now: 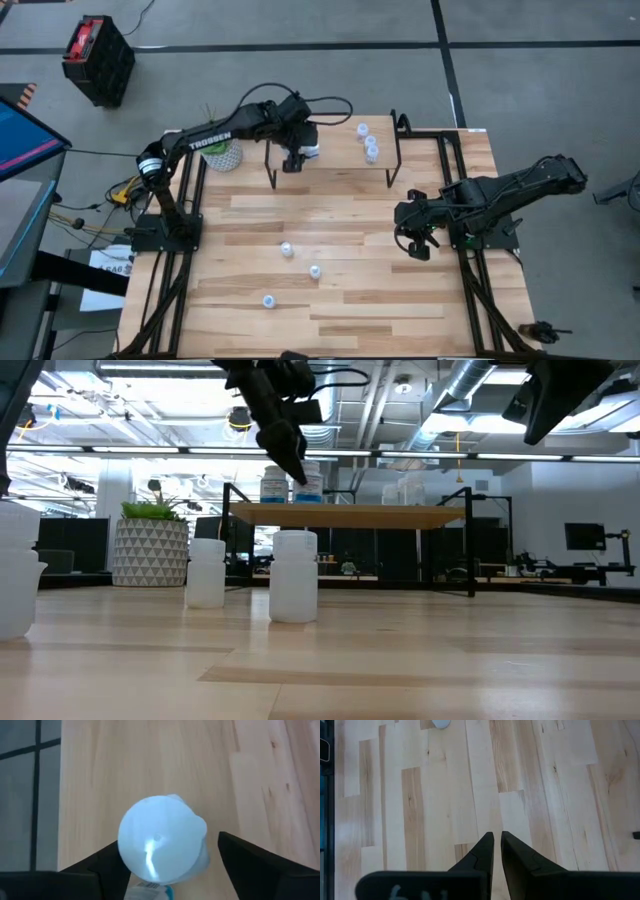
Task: Pick and place medicine bottles onto shelf by color
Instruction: Adjust the blue pill bottle on the shelf, then put the top white pill bottle on the shelf
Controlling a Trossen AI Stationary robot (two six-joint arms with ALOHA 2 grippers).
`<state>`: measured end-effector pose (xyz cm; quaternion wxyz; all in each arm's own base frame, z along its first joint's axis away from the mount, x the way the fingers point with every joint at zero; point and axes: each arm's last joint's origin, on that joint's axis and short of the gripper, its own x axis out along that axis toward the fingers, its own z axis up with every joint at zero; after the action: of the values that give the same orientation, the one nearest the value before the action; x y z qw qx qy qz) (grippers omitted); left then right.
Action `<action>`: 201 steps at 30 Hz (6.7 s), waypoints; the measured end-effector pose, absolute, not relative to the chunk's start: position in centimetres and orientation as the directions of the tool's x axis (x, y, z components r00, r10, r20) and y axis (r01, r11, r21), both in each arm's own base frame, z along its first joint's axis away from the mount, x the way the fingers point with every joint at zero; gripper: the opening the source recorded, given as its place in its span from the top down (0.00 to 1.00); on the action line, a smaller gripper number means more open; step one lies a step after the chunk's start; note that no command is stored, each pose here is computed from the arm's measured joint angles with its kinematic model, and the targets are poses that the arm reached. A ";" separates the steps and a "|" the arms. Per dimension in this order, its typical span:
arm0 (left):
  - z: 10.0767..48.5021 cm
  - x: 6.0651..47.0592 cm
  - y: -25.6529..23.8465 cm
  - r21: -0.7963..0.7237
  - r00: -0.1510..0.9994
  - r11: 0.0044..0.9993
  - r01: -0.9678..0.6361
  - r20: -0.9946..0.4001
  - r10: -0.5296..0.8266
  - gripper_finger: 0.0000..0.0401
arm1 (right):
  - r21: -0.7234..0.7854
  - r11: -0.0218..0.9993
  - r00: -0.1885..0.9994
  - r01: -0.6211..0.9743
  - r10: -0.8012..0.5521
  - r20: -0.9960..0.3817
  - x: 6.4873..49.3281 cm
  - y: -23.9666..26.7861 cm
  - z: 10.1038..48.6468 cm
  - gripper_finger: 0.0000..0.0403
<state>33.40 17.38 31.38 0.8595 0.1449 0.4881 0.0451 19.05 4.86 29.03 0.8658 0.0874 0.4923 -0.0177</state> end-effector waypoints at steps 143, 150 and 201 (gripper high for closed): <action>32.5 22.0 0.9 -0.166 0.170 0.978 0.130 -0.968 -0.187 0.43 | 0.255 0.966 0.704 0.050 0.147 -0.695 27.5 8.7 25.8 0.85; 28.4 17.6 -2.4 -0.231 0.350 0.969 0.088 -0.904 -0.247 0.44 | 0.217 0.976 0.659 0.016 0.153 -0.736 30.1 11.6 21.2 0.85; 13.0 23.4 -6.3 0.078 0.774 0.996 -0.034 -0.629 0.076 0.34 | 0.237 0.952 0.466 0.195 0.123 -0.876 30.1 6.2 19.8 0.47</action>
<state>23.38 -6.32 12.96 0.9412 0.0308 0.3352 0.0292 30.06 6.15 19.80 0.8422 0.1540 0.5162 -0.0214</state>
